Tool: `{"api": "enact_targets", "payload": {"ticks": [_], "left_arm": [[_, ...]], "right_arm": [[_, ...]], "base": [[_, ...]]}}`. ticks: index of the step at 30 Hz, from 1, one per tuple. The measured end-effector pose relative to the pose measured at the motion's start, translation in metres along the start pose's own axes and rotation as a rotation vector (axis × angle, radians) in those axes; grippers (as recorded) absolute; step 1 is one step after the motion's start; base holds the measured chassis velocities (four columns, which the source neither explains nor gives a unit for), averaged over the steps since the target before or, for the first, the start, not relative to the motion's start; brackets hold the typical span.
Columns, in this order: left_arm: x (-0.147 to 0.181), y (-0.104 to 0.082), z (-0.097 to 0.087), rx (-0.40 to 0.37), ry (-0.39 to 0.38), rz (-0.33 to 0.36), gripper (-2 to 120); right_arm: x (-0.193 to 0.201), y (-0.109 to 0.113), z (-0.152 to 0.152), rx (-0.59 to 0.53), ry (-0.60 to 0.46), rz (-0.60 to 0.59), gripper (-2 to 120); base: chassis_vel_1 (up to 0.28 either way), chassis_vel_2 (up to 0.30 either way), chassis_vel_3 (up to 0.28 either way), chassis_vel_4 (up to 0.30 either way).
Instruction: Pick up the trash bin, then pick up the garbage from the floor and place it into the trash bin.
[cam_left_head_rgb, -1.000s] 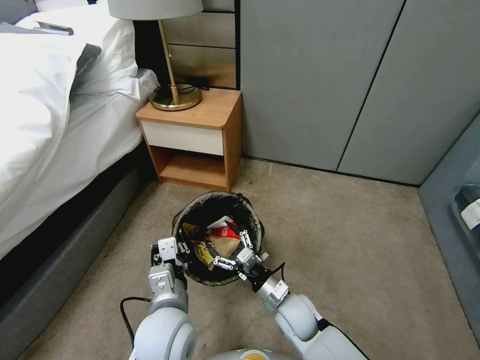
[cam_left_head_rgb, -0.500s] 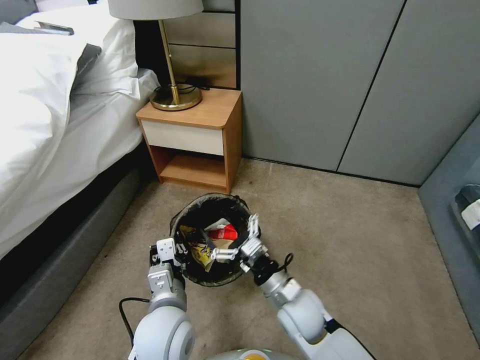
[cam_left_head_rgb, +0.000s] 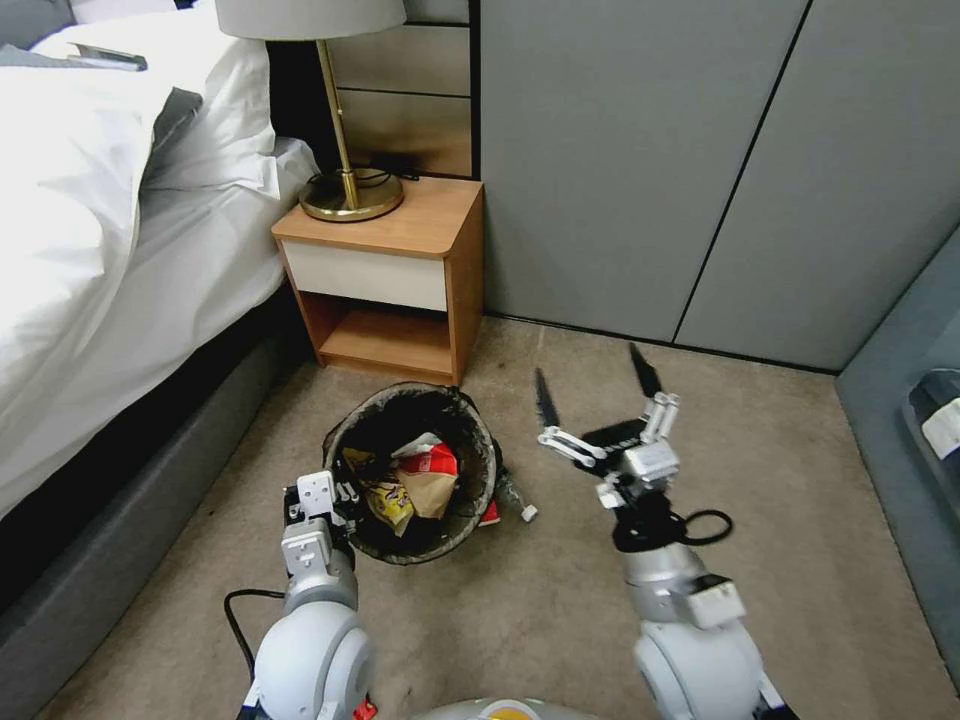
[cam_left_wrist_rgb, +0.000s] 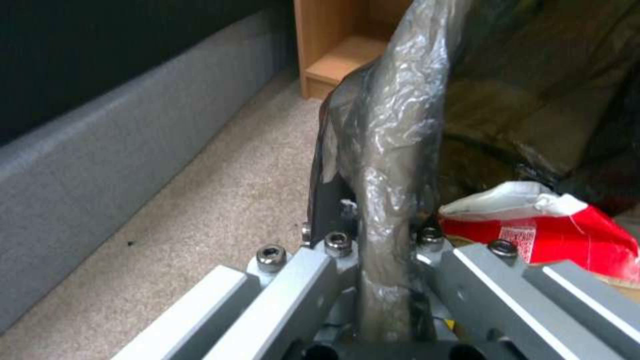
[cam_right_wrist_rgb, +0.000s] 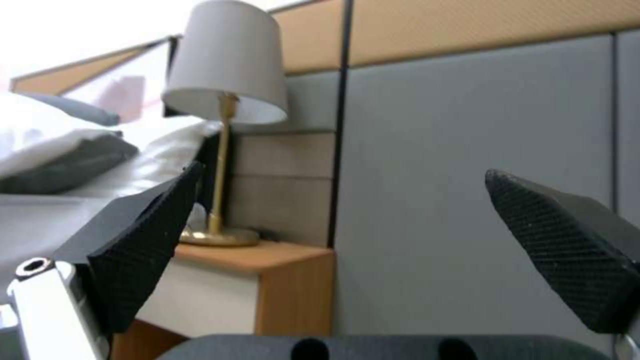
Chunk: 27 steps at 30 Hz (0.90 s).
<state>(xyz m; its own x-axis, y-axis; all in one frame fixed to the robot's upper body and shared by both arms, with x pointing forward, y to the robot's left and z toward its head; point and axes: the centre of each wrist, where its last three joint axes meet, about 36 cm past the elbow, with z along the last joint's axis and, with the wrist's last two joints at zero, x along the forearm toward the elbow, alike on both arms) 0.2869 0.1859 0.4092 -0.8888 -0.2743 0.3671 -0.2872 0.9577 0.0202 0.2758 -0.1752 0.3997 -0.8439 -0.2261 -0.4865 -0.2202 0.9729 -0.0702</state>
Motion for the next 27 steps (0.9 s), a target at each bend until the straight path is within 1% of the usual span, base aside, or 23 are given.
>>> {"api": "enact_targets", "payload": {"ticks": [6, 12, 14, 16, 17, 18, 20, 21, 22, 24, 25, 27], "left_arm": [[0.002, 0.001, -0.002, 0.002, -0.004, -0.002, 0], [0.004, 0.004, -0.005, 0.007, -0.012, -0.009, 0], [0.004, 0.005, -0.008, 0.014, -0.019, -0.011, 0], [0.004, 0.006, -0.010, 0.017, -0.022, -0.015, 0], [0.004, 0.006, -0.010, 0.017, -0.022, -0.015, 0], [0.004, 0.007, -0.010, 0.018, -0.023, -0.016, 0], [0.003, 0.007, -0.011, 0.024, -0.024, -0.023, 0], [0.003, 0.007, -0.011, 0.024, -0.024, -0.023, 0], [0.004, 0.007, -0.012, 0.028, -0.024, -0.026, 0], [0.004, 0.007, -0.013, 0.032, -0.026, -0.034, 0], [0.004, 0.007, -0.013, 0.032, -0.026, -0.034, 0], [0.004, 0.009, -0.014, 0.032, -0.027, -0.043, 0]], "right_arm": [[0.014, 0.000, 0.008, -0.003, 0.021, 0.018, 100], [0.014, -0.004, 0.016, 0.004, 0.027, 0.024, 100], [0.009, -0.010, 0.023, 0.008, 0.043, 0.028, 100], [0.001, -0.018, 0.034, 0.004, 0.080, 0.026, 100], [0.001, -0.018, 0.034, 0.004, 0.080, 0.026, 100], [-0.002, -0.021, 0.040, 0.002, 0.101, 0.024, 100], [-0.014, -0.028, 0.067, -0.026, 0.212, 0.009, 100], [-0.014, -0.028, 0.067, -0.026, 0.212, 0.009, 100], [-0.018, -0.028, 0.077, -0.045, 0.259, 0.001, 100], [-0.025, -0.027, 0.103, -0.108, 0.385, -0.014, 100], [-0.025, -0.027, 0.103, -0.108, 0.385, -0.014, 100], [-0.031, -0.027, 0.134, -0.144, 0.507, -0.030, 100]], "base": [[0.000, 0.000, 0.000, 0.000], [0.000, 0.000, 0.000, 0.000], [0.000, 0.000, 0.000, 0.000], [0.000, 0.000, 0.000, 0.000], [0.000, 0.000, 0.000, 0.000], [0.000, 0.000, 0.000, 0.000], [0.000, 0.000, 0.000, 0.000], [0.000, 0.000, 0.000, 0.000], [0.000, 0.000, 0.000, 0.000], [0.000, 0.000, 0.000, 0.000], [0.000, 0.000, 0.000, 0.000], [0.000, 0.000, 0.000, 0.000]]}}
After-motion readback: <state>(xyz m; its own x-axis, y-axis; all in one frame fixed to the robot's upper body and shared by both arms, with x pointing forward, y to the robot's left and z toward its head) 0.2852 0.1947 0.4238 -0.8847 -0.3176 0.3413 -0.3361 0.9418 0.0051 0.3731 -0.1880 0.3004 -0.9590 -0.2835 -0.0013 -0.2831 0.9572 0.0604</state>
